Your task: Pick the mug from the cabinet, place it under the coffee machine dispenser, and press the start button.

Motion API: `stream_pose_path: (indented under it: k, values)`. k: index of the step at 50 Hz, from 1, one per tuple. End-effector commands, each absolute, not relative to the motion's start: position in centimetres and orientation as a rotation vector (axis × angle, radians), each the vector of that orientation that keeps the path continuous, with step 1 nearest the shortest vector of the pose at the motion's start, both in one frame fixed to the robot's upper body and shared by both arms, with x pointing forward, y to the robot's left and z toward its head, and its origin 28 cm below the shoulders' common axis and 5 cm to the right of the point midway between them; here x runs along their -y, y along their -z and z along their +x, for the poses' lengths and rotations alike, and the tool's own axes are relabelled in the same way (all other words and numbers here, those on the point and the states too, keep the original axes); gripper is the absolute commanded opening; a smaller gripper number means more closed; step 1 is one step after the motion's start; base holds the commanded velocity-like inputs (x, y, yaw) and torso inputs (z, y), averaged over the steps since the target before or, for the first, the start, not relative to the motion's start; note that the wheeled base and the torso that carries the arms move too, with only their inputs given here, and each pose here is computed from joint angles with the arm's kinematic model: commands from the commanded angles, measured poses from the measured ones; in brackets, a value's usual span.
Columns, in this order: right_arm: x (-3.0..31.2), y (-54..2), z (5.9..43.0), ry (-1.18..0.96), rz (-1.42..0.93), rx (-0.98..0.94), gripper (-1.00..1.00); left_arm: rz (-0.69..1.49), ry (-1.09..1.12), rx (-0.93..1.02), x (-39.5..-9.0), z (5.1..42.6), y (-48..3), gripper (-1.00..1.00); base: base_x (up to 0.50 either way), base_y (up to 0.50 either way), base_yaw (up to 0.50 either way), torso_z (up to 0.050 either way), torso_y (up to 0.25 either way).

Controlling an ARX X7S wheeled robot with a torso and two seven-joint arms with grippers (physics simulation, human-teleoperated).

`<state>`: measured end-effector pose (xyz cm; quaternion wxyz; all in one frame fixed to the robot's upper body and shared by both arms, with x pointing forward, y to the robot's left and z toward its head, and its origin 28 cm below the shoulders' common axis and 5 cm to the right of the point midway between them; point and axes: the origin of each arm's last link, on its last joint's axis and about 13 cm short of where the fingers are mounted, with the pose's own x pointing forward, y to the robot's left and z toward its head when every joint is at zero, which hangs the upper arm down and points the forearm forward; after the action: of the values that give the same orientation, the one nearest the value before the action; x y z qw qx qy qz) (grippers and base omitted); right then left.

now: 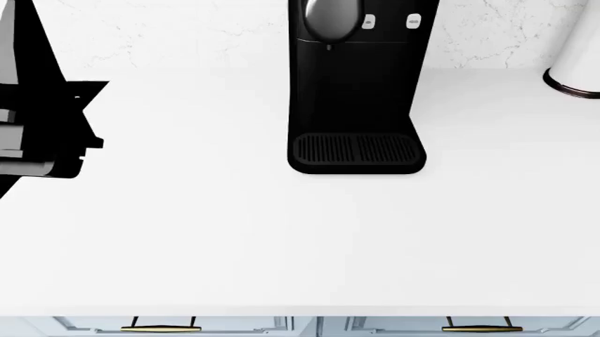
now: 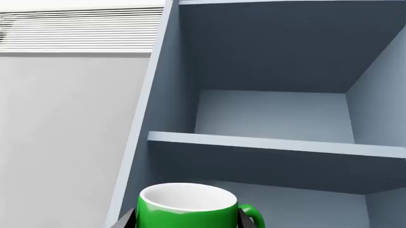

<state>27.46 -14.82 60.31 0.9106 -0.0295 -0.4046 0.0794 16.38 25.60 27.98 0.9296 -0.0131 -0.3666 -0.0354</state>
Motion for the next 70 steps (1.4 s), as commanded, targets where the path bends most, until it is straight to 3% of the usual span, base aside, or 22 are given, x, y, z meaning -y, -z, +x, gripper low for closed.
stream_pose_path:
  k: [1,54,70]
  values:
    - [15.3,-58.6,25.5,-0.248,-0.088,0.800,-1.00,-0.022,0.084,0.747,-25.4,16.4,-27.9,1.00,0.00,0.00,0.00,0.000,0.000]
    - [16.3,-50.5,19.9,-0.459,-0.120,0.659,-1.00,0.013,0.122,0.739,-24.6,16.3,-27.6,1.00,0.00,0.00,0.00,0.000,0.000]
    - [16.4,-47.3,20.3,-0.470,-0.092,0.593,-1.00,0.014,0.119,0.730,-24.6,16.4,-27.4,1.00,0.00,0.00,0.00,0.000,0.001]
